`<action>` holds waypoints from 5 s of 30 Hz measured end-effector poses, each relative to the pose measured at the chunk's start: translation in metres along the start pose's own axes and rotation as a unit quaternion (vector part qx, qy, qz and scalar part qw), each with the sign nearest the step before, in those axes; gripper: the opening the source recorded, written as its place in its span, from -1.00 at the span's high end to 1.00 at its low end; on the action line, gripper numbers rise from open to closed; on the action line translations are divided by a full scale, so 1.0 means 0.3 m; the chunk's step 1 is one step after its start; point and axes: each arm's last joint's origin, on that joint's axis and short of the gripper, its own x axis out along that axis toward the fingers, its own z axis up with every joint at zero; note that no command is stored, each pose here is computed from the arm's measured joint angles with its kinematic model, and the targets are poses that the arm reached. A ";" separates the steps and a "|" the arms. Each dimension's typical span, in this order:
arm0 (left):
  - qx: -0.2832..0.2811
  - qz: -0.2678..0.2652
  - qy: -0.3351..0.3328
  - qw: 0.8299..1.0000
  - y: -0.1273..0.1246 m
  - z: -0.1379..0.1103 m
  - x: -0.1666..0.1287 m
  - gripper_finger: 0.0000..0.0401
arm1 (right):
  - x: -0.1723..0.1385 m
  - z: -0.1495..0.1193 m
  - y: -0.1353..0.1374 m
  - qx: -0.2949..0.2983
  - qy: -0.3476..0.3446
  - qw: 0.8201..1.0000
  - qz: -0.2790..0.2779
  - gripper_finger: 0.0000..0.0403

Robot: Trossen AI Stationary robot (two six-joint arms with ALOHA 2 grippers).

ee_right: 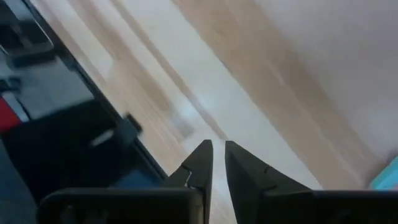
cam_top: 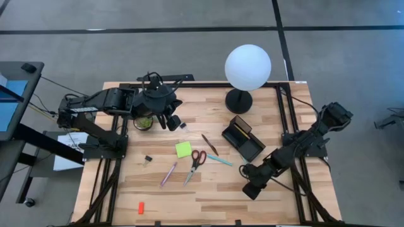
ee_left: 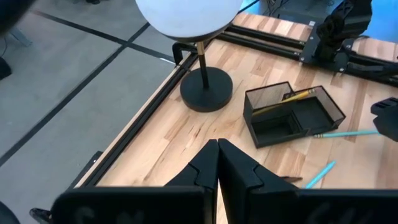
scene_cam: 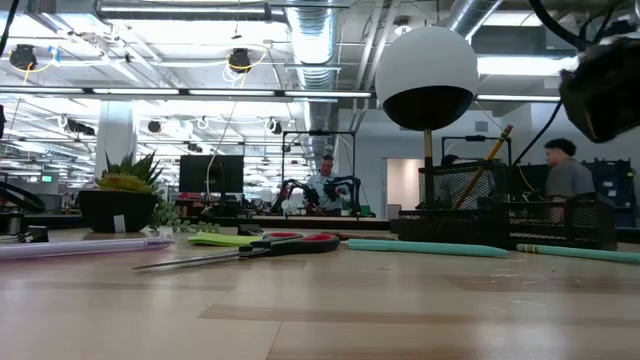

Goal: Pick and place office supplies into organizer
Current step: Put the blue pencil into the black desk organizer

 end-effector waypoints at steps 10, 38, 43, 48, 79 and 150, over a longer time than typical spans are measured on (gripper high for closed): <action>0.013 0.002 0.004 1.000 0.001 -0.003 0.000 1.00 | -0.035 0.035 0.087 -0.033 0.065 0.996 0.056 0.62; 0.035 0.010 0.018 0.999 0.010 -0.014 -0.008 1.00 | -0.149 0.059 0.137 -0.034 0.064 0.993 0.092 0.51; 0.041 0.014 0.031 0.999 0.013 -0.023 -0.008 1.00 | -0.270 -0.003 0.105 0.000 -0.094 0.995 0.046 0.52; 0.038 0.015 0.028 0.999 0.013 -0.022 -0.007 1.00 | -0.345 -0.123 0.087 -0.007 -0.297 0.954 0.041 0.52; 0.005 0.028 -0.012 1.000 0.021 0.002 -0.019 1.00 | 0.128 -0.210 -0.086 -0.007 -0.382 0.893 -0.240 0.52; 0.008 0.025 -0.008 1.000 0.019 -0.001 -0.020 1.00 | -0.014 0.245 0.044 -0.407 -0.167 0.879 -0.186 0.52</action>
